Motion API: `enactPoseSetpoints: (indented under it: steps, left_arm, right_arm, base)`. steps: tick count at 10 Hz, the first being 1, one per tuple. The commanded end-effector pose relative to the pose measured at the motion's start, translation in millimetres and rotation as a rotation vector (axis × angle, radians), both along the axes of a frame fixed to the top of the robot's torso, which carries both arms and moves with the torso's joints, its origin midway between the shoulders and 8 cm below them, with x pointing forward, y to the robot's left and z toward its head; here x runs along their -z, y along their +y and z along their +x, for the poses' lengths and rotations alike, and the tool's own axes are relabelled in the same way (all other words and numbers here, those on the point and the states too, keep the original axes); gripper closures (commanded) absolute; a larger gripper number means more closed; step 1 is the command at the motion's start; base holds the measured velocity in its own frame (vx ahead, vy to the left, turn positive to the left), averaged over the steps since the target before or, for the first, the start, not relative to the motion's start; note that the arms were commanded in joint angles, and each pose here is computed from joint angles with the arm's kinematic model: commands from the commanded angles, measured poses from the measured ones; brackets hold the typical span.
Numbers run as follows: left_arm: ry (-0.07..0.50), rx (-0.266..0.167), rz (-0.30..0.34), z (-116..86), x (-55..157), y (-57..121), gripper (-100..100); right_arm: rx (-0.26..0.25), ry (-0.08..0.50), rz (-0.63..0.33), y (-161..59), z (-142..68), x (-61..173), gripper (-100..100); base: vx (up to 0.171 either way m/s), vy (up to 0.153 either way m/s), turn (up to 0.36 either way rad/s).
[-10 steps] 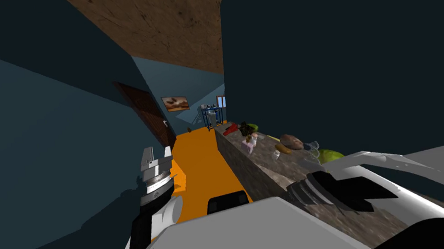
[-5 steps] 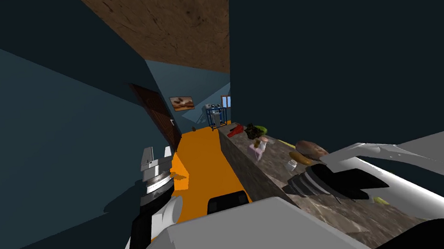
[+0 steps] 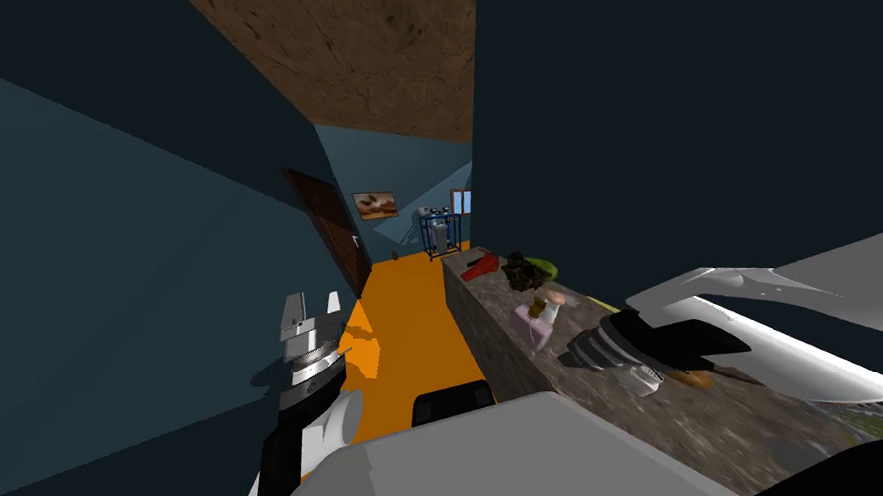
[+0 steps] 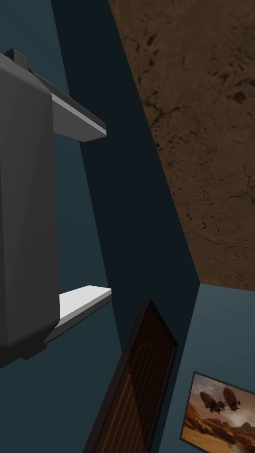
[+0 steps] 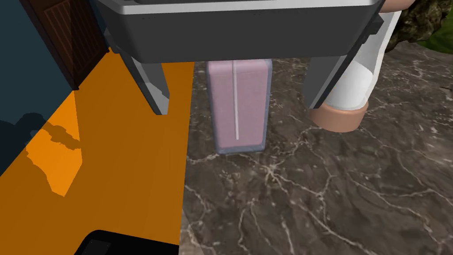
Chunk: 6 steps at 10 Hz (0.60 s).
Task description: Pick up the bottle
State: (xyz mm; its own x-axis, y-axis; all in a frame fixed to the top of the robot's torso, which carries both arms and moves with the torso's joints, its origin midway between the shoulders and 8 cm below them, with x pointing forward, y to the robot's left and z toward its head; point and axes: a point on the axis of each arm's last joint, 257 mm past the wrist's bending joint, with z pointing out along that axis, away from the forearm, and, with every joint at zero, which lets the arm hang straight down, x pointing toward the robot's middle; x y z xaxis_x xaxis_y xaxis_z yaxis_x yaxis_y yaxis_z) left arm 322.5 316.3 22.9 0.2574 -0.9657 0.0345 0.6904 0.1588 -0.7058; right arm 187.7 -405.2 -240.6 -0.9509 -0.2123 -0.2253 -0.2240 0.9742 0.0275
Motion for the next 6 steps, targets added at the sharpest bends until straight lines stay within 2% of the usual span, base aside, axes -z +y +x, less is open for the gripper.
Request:
enactPoseSetpoints:
  steps: [1,2,3,4,6]
  left_arm:
    - [0.000,0.000,0.000,0.0,0.0,0.0,0]
    - [0.000,0.000,0.000,0.0,0.0,0.0,0]
    - [0.000,0.000,0.000,0.0,0.0,0.0,0]
    - [0.000,0.000,0.000,0.0,-0.1,0.0,0]
    - [0.000,0.000,0.000,0.0,-0.1,0.0,0]
  right_arm:
    - [-0.023,-0.031,-0.011,1.8,14.6,-5.6,-100]
    - [-0.014,-0.018,-0.006,2.3,9.7,-4.2,-100]
    - [-0.015,-0.021,-0.007,2.4,10.9,-4.7,0]
    - [-0.010,-0.027,-0.006,-3.2,11.4,1.5,-100]
    - [-0.003,-0.034,-0.005,-10.7,11.4,10.1,-100]
  base:
    - [0.247,0.016,0.206]
    - [0.122,0.004,0.036]
    - [0.020,0.000,-0.003]
    - [-0.004,0.014,0.048]
    - [-0.022,0.035,0.046]
